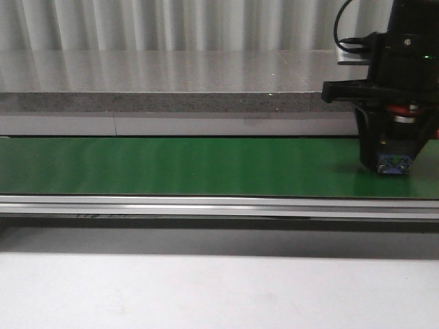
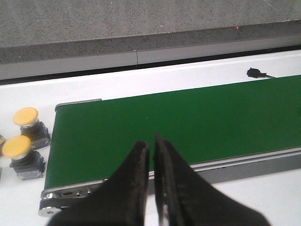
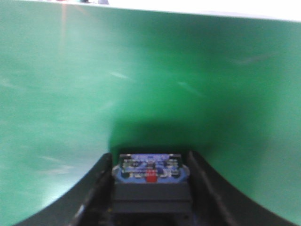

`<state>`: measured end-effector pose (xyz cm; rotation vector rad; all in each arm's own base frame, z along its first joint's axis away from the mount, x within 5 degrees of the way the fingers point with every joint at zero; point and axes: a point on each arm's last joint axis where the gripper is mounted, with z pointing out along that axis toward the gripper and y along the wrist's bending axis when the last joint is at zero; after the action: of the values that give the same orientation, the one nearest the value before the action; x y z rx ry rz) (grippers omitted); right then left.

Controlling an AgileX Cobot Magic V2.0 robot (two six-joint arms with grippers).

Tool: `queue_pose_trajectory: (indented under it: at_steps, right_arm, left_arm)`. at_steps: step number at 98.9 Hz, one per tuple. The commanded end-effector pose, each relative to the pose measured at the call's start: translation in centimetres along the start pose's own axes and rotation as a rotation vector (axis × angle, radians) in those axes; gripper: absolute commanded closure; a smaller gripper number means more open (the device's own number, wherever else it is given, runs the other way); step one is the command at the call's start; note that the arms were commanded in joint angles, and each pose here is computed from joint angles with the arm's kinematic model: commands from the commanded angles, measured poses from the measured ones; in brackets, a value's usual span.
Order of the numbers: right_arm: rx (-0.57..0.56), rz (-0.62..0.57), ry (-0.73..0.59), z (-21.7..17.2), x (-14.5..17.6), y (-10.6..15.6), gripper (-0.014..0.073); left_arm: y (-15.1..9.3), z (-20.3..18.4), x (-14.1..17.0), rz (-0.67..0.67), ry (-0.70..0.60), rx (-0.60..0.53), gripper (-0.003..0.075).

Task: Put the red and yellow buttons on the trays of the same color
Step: 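Move the red button into the red tray and release it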

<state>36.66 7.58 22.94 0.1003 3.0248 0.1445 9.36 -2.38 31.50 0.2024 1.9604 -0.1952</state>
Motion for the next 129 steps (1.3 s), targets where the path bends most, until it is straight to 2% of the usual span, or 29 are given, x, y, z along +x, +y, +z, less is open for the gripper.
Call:
queue_pose_trajectory:
  at_steps: [1,17,34,47,71,92,106,129]
  right_arm:
    - [-0.026,0.011,-0.108,-3.8,0.0,-0.4,0.0486]
    - [-0.002,0.078,-0.193,-6.9,-0.2,-3.5,0.0486]
    - [0.099,0.157,-0.225,-9.2,-0.6,-8.9,0.0486]
    - [0.167,0.154,-0.225,-9.5,-0.7,-12.5,0.0486]
    - [0.208,0.195,-0.195,-9.0,-0.3,-18.1,0.0486]
    - [0.227,0.258,-0.230,-8.3,-0.5,-21.1,0.0486]
    - [0.230,0.278,-0.210,-7.0,-1.0,-22.6,0.0486]
    - [0.229,0.298,-0.194,-4.9,-3.5,-24.5,0.0486]
  left_arm:
    - [-0.2,-0.5,-1.6,-0.018,-0.106,0.013,0.0726]
    - [-0.2,-0.5,-1.6,-0.018,-0.106,0.013,0.0726]
    - [-0.2,-0.5,-1.6,-0.018,-0.106,0.013,0.0726]
    - [-0.2,-0.5,-1.6,-0.018,-0.106,0.013,0.0726]
    - [-0.2,-0.5,-1.6,-0.018,-0.106,0.013,0.0726]
    - [-0.2,-0.5,-1.6,-0.018,-0.106,0.013,0.0726]
    - [-0.2,-0.5,-1.6,-0.018,-0.106,0.013,0.0726]
    - [-0.2,-0.5,-1.6,-0.018,-0.106,0.013,0.0726]
